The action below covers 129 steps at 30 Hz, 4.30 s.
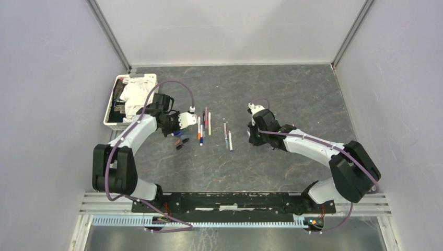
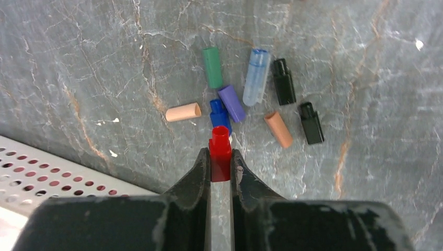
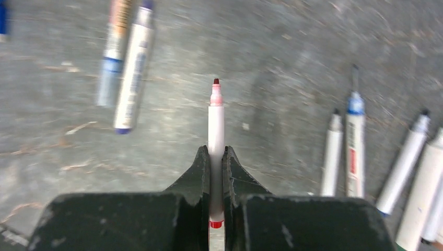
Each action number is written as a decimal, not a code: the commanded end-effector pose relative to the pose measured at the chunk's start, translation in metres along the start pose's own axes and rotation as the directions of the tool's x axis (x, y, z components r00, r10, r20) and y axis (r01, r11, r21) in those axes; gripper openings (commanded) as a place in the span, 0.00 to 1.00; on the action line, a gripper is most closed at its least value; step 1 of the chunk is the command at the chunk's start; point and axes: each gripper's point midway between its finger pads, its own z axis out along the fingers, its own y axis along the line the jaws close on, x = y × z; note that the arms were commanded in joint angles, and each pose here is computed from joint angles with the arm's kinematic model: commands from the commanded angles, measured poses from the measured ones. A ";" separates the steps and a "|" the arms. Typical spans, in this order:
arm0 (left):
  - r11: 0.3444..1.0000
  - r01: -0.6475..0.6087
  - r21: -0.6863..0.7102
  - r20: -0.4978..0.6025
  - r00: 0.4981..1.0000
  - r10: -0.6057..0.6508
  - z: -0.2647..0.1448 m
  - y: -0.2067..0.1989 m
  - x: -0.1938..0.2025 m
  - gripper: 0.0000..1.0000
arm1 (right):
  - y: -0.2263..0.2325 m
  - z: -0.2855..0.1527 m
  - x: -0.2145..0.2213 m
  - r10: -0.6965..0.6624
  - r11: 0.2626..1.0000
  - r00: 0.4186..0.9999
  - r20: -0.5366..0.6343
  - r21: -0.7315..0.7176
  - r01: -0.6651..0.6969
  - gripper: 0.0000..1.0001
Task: Open the pen caps
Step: Place the pen cap at the center of the board, then move the pen to the center of the board, then pick up the pen from the center of the board.
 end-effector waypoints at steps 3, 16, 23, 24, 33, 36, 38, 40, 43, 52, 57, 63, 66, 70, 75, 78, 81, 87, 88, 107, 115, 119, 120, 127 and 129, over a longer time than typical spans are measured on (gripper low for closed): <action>0.988 0.147 -0.041 0.060 0.988 -0.144 0.016 0.013 -0.009 0.20 | -0.055 0.010 0.006 0.017 0.973 0.998 0.060 0.228 -0.030 0.00; 0.983 0.183 -0.015 0.123 0.976 -0.179 0.001 0.011 -0.026 0.51 | -0.086 0.021 0.032 0.008 0.930 1.000 0.012 0.367 -0.012 0.10; 0.974 0.227 0.030 0.221 0.948 -0.228 -0.030 0.011 -0.051 0.53 | -0.094 0.019 0.040 -0.010 0.914 1.000 -0.019 0.406 0.017 0.21; 0.971 0.237 0.041 0.239 0.941 -0.240 -0.035 0.011 -0.055 0.53 | -0.094 0.019 0.040 -0.009 0.914 1.000 -0.020 0.406 0.016 0.23; 0.948 0.302 0.101 0.321 0.892 -0.318 -0.082 0.014 -0.066 0.57 | -0.088 0.008 0.017 0.001 0.918 0.999 0.042 0.395 -0.018 0.32; 0.937 0.328 0.124 0.341 0.872 -0.350 -0.093 0.016 -0.070 0.60 | -0.074 -0.001 -0.007 0.003 0.930 0.993 0.118 0.365 -0.047 0.34; 0.921 0.369 0.125 0.351 0.852 -0.389 -0.103 0.022 -0.064 0.61 | -0.061 -0.007 -0.026 -0.001 0.937 0.987 0.161 0.346 -0.055 0.35; 0.913 0.391 0.120 0.364 0.838 -0.406 -0.112 0.027 -0.063 0.61 | -0.046 -0.013 -0.043 -0.023 0.939 0.980 0.197 0.342 -0.046 0.35; 0.900 0.424 0.101 0.371 0.823 -0.430 -0.124 0.034 -0.062 0.62 | -0.013 -0.015 -0.066 -0.051 0.955 0.970 0.238 0.295 -0.022 0.36; 0.865 0.497 0.068 0.374 0.791 -0.484 -0.144 0.036 -0.058 0.63 | 0.091 0.040 -0.080 -0.095 0.994 0.986 0.139 0.073 0.086 0.26; 0.872 0.487 0.043 0.368 0.804 -0.467 -0.148 0.031 -0.053 0.63 | 0.092 0.055 -0.056 -0.059 0.997 0.994 0.088 0.045 0.055 0.15; 0.870 0.489 0.058 0.360 0.803 -0.475 -0.142 0.026 -0.051 0.63 | 0.080 0.061 -0.030 -0.058 0.997 0.997 0.045 0.063 0.055 0.13; 0.869 0.491 0.063 0.357 0.802 -0.479 -0.141 0.025 -0.050 0.63 | 0.070 0.065 -0.020 -0.072 0.992 0.997 0.025 0.104 0.069 0.12; 0.874 0.482 0.055 0.353 0.810 -0.469 -0.140 0.023 -0.048 0.63 | 0.055 0.065 -0.012 -0.089 0.983 0.996 0.022 0.161 0.084 0.11; 0.878 0.476 0.051 0.346 0.816 -0.463 -0.139 0.022 -0.047 0.63 | 0.046 0.069 -0.003 -0.113 0.974 0.994 -0.008 0.197 0.113 0.24; 0.880 0.472 0.050 0.347 0.818 -0.458 -0.140 0.021 -0.047 0.63 | 0.044 0.072 0.001 -0.112 0.973 0.994 -0.015 0.200 0.113 0.26; 0.884 0.466 0.045 0.347 0.822 -0.451 -0.141 0.021 -0.047 0.63 | 0.041 0.074 0.004 -0.118 0.970 0.993 -0.024 0.213 0.121 0.26; 0.885 0.463 0.046 0.346 0.824 -0.449 -0.141 0.020 -0.046 0.63 | 0.023 0.069 0.017 -0.106 0.960 0.994 -0.034 0.257 0.111 0.20; 0.887 0.460 0.048 0.348 0.824 -0.446 -0.141 0.020 -0.047 0.63 | 0.017 0.066 0.020 -0.096 0.957 0.995 -0.033 0.270 0.102 0.19; 0.891 0.449 0.066 0.352 0.825 -0.442 -0.144 0.015 -0.050 0.63 | -0.032 0.013 0.004 0.010 0.911 0.996 0.088 0.411 -0.046 0.35; 0.872 0.488 0.046 0.331 0.816 -0.474 -0.152 0.023 -0.048 0.79 | 0.030 0.010 -0.066 0.001 0.956 0.980 0.199 0.287 -0.059 0.45; 0.875 0.483 0.012 0.325 0.826 -0.461 -0.158 0.025 -0.046 0.82 | 0.067 0.036 -0.072 -0.015 0.981 0.989 0.150 0.194 -0.015 0.46; 0.876 0.483 0.002 0.327 0.828 -0.457 -0.160 0.026 -0.046 0.82 | 0.074 0.045 -0.072 -0.013 0.984 0.992 0.129 0.179 -0.011 0.45; 0.850 0.519 -0.085 0.324 0.822 -0.469 -0.168 0.039 -0.037 0.85 | 0.083 0.090 -0.053 -0.040 0.984 0.999 0.021 0.177 0.036 0.43; 0.844 0.528 -0.093 0.319 0.819 -0.477 -0.169 0.041 -0.033 0.98 | 0.081 0.098 -0.047 -0.047 0.981 0.999 0.000 0.187 0.047 0.42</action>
